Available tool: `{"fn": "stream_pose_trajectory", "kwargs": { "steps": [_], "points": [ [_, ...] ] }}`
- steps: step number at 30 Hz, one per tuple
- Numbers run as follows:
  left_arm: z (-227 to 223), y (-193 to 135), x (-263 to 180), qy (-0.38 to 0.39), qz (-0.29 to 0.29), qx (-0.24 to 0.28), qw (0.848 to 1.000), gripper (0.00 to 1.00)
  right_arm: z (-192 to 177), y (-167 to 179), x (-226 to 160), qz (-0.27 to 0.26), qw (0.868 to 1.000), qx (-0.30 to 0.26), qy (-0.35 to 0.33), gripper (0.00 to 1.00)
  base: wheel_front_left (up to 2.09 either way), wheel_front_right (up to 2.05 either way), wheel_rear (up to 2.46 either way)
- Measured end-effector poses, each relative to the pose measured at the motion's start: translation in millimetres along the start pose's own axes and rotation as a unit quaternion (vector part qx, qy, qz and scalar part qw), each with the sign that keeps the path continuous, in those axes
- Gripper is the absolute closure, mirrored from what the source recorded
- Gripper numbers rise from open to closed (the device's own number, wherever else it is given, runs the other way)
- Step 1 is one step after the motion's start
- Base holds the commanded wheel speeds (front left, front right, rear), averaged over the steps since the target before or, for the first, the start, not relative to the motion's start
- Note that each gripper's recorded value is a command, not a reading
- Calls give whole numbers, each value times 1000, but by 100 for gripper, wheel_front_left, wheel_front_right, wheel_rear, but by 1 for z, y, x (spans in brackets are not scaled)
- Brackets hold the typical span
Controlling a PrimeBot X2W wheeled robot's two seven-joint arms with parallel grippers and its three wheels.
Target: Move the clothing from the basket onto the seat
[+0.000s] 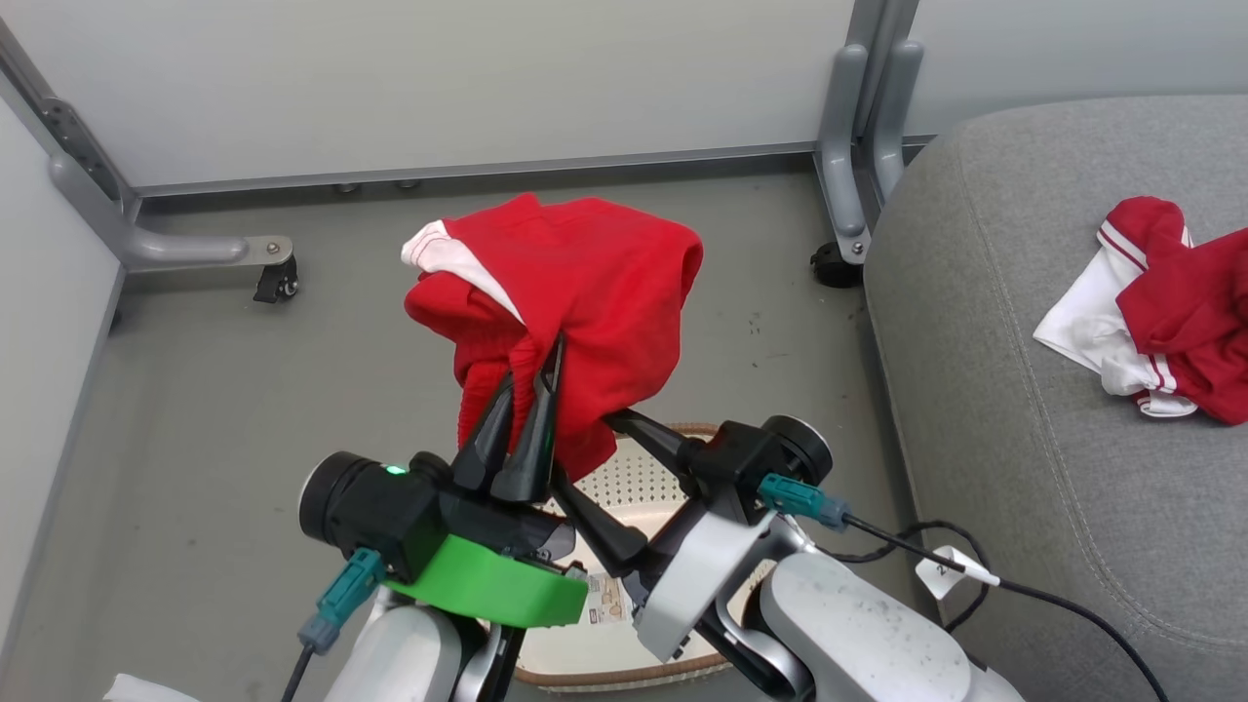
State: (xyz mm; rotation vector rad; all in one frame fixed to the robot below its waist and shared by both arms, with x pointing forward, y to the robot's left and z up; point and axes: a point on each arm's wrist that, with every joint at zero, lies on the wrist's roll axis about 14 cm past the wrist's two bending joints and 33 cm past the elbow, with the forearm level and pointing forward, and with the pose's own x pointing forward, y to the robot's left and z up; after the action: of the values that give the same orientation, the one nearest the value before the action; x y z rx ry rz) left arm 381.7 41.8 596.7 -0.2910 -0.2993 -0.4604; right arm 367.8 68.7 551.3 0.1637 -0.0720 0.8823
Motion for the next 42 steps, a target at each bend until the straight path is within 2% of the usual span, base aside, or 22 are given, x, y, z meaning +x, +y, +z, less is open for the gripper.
{"fn": "stream_pose_trajectory", "kwargs": {
  "steps": [7, 8, 9, 10, 27, 28, 29, 30, 42],
  "points": [
    [-3, -5, -1, 6, -6, -5, 1000, 100, 4, 1, 11, 15, 1000, -7, -5, 0, 0, 0, 0],
    [-3, -6, -1, 7, -7, -7, 1000, 100, 4, 1, 12, 16, 1000, -7, -5, 57, 0, 0, 0],
    [-4, -6, -2, 7, -8, -7, 1000, 100, 5, 1, 13, 18, 1000, -7, -6, 70, 0, 0, 0],
    [-4, -7, -2, 7, -8, -7, 1000, 100, 6, 2, 14, 20, 1000, -6, -8, 100, 0, 0, 0],
    [-10, -6, -2, 18, -4, -12, 1000, 100, 5, 3, 16, 24, 1000, 4, -6, 100, 0, 0, 0],
    [-11, -5, -2, 20, -4, -12, 1000, 72, 4, 2, 16, 23, 1000, 4, -5, 100, 0, 0, 0],
    [-12, -5, -2, 21, -2, -12, 1000, 24, 4, 2, 16, 22, 1000, 4, -5, 100, 0, 0, 0],
    [-12, -4, -2, 21, 0, -9, 1000, 0, 4, 1, 16, 21, 1000, 3, -5, 100, 0, 0, 0],
    [-10, 5, -7, 36, -17, 45, 998, 0, 2, -23, 16, -6, 1000, -18, 0, 100, 0, 0, 0]
  ]
}}
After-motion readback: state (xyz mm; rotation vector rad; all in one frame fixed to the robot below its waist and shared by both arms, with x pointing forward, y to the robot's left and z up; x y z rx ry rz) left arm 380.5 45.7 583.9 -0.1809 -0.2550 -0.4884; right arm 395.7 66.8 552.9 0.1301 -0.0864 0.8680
